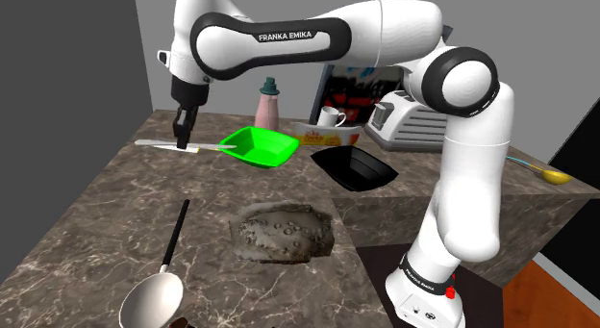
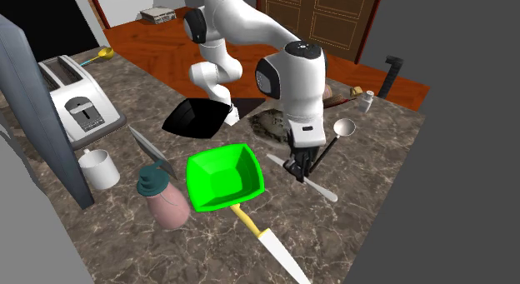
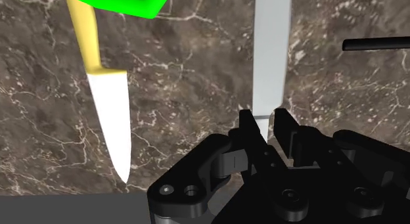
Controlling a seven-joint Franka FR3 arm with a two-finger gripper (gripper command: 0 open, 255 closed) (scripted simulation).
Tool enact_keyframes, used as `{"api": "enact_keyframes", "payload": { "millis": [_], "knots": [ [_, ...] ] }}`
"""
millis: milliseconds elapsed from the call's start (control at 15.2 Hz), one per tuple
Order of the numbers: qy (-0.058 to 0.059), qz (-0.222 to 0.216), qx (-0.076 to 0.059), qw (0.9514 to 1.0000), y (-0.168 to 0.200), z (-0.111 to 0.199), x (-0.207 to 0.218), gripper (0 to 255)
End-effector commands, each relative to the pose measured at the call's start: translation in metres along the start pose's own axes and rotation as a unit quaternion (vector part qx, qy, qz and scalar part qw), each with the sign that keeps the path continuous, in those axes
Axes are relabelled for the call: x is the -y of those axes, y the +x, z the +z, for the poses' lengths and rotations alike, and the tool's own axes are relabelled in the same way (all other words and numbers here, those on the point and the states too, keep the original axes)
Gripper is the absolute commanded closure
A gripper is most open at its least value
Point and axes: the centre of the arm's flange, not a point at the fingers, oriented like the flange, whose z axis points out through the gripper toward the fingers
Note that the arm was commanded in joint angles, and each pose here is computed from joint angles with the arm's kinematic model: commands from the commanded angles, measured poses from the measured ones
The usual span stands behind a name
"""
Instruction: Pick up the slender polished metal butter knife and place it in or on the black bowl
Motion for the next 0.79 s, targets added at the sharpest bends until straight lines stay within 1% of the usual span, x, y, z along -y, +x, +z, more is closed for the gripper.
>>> {"api": "enact_keyframes", "payload": {
  "millis": [0,198,726],
  "knots": [
    [0.000,0.000,0.000,1.0000,0.001,-0.010,-0.001,255],
    [0.000,0.000,0.000,1.0000,0.004,-0.024,-0.001,255],
    [0.000,0.000,0.000,1.0000,-0.099,-0.047,-0.007,255]
  ]
}}
